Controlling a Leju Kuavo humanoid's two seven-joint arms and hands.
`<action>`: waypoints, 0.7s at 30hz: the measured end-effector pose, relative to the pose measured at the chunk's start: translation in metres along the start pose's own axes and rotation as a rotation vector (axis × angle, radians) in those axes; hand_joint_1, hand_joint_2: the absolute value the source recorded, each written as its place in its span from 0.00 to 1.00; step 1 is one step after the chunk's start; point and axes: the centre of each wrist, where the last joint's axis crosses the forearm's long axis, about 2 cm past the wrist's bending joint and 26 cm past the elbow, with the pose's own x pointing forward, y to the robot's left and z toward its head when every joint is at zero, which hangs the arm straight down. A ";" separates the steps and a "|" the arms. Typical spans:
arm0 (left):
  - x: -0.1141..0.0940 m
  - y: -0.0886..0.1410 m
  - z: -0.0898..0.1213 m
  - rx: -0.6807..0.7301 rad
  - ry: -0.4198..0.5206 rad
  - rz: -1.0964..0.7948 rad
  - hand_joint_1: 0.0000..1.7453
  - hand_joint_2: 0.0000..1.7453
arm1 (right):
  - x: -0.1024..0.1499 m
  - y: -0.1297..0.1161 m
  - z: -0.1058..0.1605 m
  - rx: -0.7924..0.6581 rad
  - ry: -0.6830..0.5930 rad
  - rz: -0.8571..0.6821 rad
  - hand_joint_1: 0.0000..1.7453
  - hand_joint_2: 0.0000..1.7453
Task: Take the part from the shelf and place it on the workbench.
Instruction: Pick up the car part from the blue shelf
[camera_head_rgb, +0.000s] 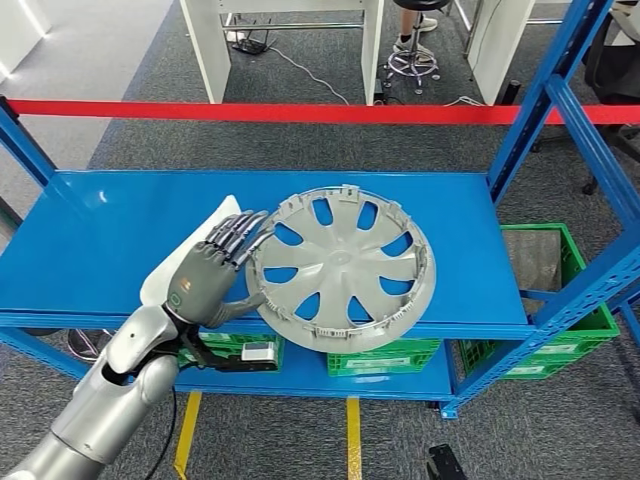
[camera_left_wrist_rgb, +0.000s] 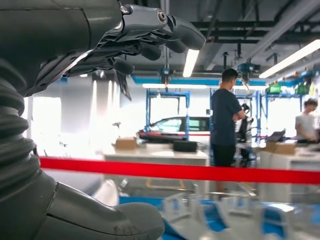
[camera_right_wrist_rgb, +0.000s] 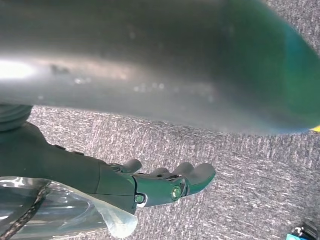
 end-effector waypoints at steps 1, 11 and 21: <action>-0.004 0.001 -0.002 -0.018 -0.005 -0.039 0.00 1.00 | 0.000 0.000 0.000 0.001 0.001 0.000 0.00 0.00; -0.045 0.008 -0.017 -0.267 -0.024 -0.386 0.00 1.00 | -0.002 0.000 0.001 0.013 0.007 -0.002 0.00 0.00; -0.074 0.014 -0.018 -0.481 0.075 -0.502 0.00 1.00 | -0.008 0.000 0.003 0.015 0.016 -0.031 0.00 0.00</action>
